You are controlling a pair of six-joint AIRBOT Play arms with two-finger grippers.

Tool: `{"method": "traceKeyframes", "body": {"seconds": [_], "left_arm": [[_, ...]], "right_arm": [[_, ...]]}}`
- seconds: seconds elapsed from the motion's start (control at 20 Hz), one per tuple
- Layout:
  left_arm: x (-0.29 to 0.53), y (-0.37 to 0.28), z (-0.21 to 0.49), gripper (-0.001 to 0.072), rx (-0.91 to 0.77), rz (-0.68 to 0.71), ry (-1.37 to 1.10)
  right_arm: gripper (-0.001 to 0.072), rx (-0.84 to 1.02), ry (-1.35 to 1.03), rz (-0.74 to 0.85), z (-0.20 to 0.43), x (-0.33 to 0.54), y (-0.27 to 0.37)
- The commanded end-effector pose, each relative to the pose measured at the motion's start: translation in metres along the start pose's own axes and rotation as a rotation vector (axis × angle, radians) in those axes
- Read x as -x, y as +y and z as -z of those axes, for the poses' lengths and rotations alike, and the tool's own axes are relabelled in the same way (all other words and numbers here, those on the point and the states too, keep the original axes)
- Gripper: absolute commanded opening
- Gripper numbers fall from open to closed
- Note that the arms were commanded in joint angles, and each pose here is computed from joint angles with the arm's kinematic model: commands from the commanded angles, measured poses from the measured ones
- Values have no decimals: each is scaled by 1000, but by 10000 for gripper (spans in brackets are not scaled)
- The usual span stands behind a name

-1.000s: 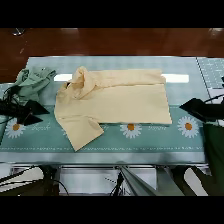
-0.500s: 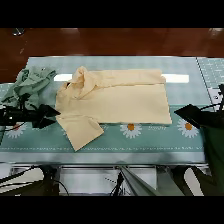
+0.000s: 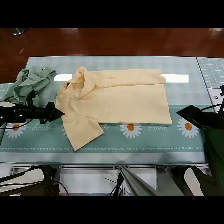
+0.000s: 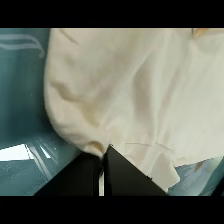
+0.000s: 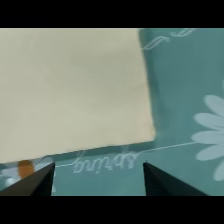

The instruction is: Fold the shirts.

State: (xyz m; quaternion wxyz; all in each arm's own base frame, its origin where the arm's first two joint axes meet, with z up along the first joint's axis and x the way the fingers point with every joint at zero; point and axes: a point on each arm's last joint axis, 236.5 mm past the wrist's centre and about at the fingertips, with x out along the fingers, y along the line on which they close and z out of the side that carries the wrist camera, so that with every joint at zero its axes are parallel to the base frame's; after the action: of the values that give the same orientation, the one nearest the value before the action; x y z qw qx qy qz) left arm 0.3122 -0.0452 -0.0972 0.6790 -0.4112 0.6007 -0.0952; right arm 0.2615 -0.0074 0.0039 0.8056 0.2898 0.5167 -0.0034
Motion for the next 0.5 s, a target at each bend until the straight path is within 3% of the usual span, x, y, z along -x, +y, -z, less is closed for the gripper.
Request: {"method": "traceKeyframes", "body": {"seconds": [0.0, 0.1, 0.3, 0.45], "left_arm": [[0, -6, 1, 38, -15, 12, 7], [0, -7, 2, 37, -17, 15, 12], [0, -9, 6, 37, -17, 23, 28], [0, -9, 7, 37, -16, 25, 34]], "right_arm": [[626, -73, -13, 251, -4, 3, -61], [626, -96, 108, 218, 15, -13, -60], [627, -127, 257, -16, 31, -47, -20], [626, -172, 299, -46, 34, -62, -24]]}}
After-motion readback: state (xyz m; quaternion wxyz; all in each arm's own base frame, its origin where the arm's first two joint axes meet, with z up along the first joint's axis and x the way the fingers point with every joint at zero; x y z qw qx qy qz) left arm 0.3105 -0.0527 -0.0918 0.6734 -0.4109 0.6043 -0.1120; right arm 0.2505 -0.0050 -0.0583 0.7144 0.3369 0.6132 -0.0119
